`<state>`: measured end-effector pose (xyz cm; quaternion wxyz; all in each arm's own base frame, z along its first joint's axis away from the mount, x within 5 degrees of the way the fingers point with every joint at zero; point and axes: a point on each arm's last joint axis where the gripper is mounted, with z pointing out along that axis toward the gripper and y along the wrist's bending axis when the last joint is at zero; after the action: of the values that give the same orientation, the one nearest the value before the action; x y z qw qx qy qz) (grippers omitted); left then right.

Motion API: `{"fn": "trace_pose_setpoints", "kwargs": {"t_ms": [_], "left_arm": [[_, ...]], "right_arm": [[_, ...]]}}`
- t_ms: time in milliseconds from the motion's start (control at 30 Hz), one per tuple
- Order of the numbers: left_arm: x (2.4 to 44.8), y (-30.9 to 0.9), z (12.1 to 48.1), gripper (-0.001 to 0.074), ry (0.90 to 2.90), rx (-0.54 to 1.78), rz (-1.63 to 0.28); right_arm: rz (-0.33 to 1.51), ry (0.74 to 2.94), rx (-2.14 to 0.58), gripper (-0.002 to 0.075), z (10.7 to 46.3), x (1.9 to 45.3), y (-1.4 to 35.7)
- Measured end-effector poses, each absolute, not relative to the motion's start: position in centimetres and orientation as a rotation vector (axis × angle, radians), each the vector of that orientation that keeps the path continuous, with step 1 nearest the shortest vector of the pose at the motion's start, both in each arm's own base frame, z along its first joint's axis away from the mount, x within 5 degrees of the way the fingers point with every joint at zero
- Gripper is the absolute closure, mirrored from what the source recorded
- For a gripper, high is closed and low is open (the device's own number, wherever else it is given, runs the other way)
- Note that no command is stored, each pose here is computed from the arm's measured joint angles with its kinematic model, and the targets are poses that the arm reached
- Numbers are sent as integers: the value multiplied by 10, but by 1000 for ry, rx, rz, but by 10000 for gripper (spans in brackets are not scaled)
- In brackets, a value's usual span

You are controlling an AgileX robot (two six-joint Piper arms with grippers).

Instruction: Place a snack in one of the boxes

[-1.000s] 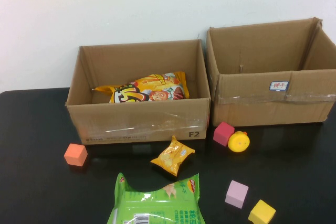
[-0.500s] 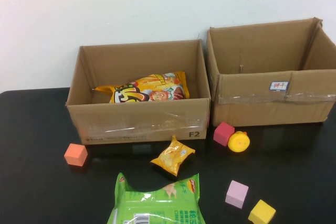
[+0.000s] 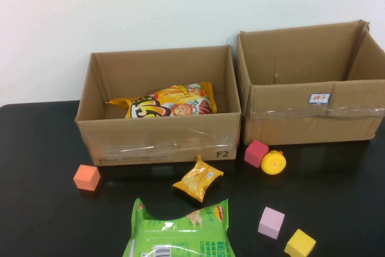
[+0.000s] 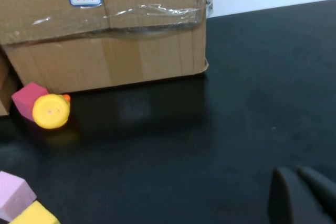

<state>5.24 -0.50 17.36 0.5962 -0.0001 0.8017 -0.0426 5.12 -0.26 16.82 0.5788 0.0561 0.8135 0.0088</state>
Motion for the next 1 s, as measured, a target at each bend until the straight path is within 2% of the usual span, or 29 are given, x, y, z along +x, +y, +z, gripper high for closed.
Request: {"fn": "trace_pose_setpoints", "kwargs": {"t_ms": [1000], "left_arm": [[52, -5, 173, 736, 1862, 0, -99]], "right_arm": [[57, 1908, 69, 727, 168, 51, 0]]}}
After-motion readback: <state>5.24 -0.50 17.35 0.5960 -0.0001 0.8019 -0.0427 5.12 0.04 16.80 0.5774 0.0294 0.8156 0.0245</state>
